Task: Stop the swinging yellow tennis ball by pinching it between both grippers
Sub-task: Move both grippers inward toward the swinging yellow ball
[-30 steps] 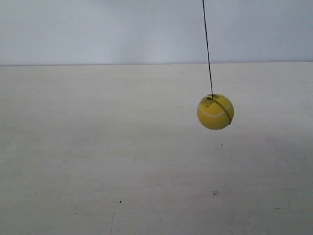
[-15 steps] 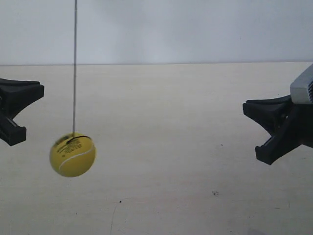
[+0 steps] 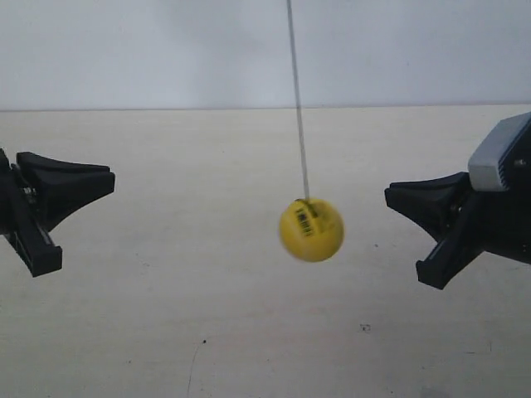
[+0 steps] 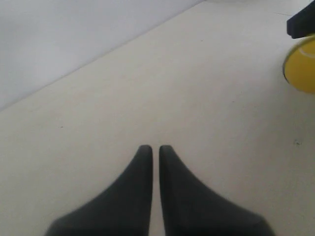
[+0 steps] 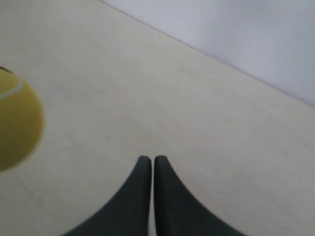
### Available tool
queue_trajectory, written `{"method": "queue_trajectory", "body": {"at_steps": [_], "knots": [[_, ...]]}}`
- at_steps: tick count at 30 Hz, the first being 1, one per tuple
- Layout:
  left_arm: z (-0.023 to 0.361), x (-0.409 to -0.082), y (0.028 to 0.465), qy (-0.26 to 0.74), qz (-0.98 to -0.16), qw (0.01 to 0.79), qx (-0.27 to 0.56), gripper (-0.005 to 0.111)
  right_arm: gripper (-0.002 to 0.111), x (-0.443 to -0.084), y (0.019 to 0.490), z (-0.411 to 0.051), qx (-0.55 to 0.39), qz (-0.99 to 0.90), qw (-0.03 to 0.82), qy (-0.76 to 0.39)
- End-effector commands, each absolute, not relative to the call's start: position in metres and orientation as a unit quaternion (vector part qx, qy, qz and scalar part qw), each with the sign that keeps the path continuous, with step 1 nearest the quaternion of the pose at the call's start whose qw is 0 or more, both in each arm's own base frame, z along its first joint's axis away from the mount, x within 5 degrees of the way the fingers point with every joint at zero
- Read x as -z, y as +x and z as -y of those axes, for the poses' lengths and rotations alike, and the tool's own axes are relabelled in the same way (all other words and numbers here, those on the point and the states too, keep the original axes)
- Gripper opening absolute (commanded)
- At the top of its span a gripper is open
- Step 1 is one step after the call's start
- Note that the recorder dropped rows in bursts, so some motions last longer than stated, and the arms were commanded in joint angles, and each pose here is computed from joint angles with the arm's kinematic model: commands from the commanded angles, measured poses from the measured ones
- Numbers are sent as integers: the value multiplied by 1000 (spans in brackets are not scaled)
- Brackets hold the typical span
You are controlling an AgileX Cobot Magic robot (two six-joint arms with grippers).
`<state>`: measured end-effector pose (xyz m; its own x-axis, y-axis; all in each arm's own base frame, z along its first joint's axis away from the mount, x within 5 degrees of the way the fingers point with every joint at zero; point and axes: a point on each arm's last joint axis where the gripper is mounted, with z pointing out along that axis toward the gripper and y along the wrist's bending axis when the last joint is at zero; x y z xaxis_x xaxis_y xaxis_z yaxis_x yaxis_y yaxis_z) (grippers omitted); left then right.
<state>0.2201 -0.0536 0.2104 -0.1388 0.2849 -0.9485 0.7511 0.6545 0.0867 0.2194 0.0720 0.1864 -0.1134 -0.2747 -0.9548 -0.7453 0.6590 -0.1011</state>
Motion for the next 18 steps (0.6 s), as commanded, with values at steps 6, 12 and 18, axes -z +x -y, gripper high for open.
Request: {"method": "queue_trajectory", "body": {"at_steps": [6, 12, 18], "knots": [[61, -203, 223, 386, -692, 554, 256, 5, 0, -184, 224, -77, -233, -702, 563, -369], [63, -202, 223, 392, -681, 558, 269, 5, 0, -184, 223, -78, -237, -697, 563, -376], [67, -202, 217, 417, -667, 546, 288, 5, 0, -184, 220, -81, -253, -691, 556, -387]]}}
